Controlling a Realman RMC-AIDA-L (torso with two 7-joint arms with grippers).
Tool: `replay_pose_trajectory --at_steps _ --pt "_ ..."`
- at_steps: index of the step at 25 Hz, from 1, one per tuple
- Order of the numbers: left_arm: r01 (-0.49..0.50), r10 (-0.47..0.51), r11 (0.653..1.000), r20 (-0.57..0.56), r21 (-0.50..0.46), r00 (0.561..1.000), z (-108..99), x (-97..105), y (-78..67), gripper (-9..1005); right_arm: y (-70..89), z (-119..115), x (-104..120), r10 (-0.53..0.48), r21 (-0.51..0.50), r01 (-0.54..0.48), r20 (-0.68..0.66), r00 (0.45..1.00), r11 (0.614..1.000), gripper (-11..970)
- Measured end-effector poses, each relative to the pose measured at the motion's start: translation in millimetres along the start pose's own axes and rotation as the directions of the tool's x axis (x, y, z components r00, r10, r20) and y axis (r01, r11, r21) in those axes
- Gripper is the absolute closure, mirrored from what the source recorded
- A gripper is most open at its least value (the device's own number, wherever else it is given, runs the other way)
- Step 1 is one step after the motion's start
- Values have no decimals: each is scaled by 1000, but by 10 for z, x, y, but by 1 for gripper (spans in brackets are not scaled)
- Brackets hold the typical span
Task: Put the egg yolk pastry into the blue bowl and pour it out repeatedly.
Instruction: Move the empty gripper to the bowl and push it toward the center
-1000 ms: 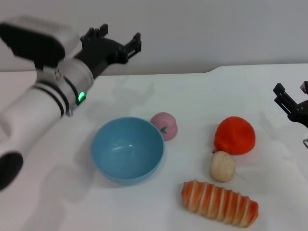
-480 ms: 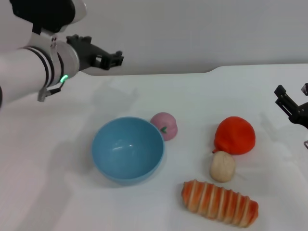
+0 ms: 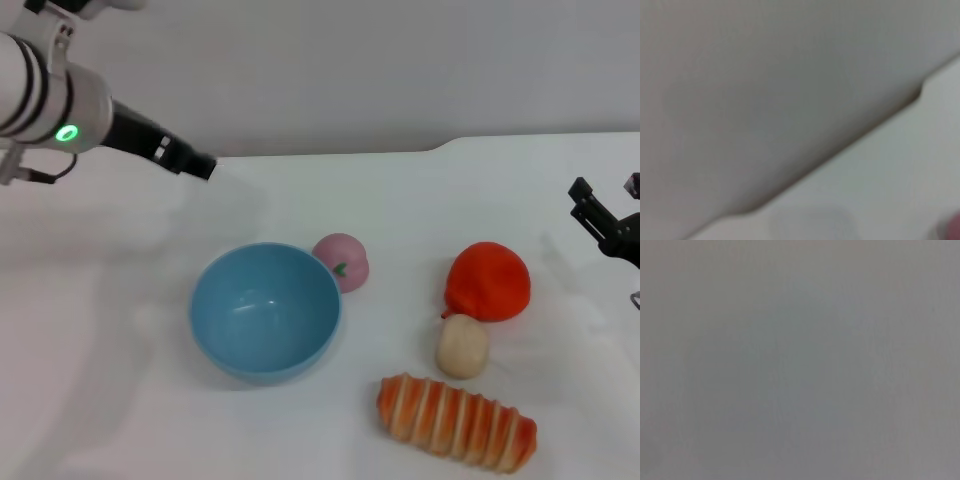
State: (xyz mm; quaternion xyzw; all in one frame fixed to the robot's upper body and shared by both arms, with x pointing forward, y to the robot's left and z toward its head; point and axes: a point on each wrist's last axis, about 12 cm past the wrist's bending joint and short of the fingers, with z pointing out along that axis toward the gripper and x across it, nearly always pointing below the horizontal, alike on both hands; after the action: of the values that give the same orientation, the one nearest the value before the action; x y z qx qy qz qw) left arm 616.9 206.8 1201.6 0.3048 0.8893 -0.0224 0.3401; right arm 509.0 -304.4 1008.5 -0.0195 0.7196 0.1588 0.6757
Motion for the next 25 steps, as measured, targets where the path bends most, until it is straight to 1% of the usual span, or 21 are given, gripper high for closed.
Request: replay_pose_trajectory --at_steps 3,5,7,13,19,25 --pt "-2 3 1000 -61 23 998 -59 25 34 156 2 1 0 -2 -2 2 -1 1000 1000 166" --pt "-3 5 1000 -70 23 998 -53 40 32 156 2 1 0 -2 -2 2 -1 1000 1000 166" --pt "0 3 999 -97 33 995 -6 87 20 156 4 1 1 -2 -3 2 -1 1000 1000 166" --pt "10 8 996 -205 83 979 229 190 -56 157 14 4 5 -2 -7 2 -3 1000 1000 166" --pt "13 3 997 -208 74 978 275 221 -45 157 21 -4 14 2 -7 -2 -4 1000 1000 166" --pt "28 -6 997 -265 78 964 414 318 -65 156 25 -4 12 6 -9 -6 -1 1000 1000 166"
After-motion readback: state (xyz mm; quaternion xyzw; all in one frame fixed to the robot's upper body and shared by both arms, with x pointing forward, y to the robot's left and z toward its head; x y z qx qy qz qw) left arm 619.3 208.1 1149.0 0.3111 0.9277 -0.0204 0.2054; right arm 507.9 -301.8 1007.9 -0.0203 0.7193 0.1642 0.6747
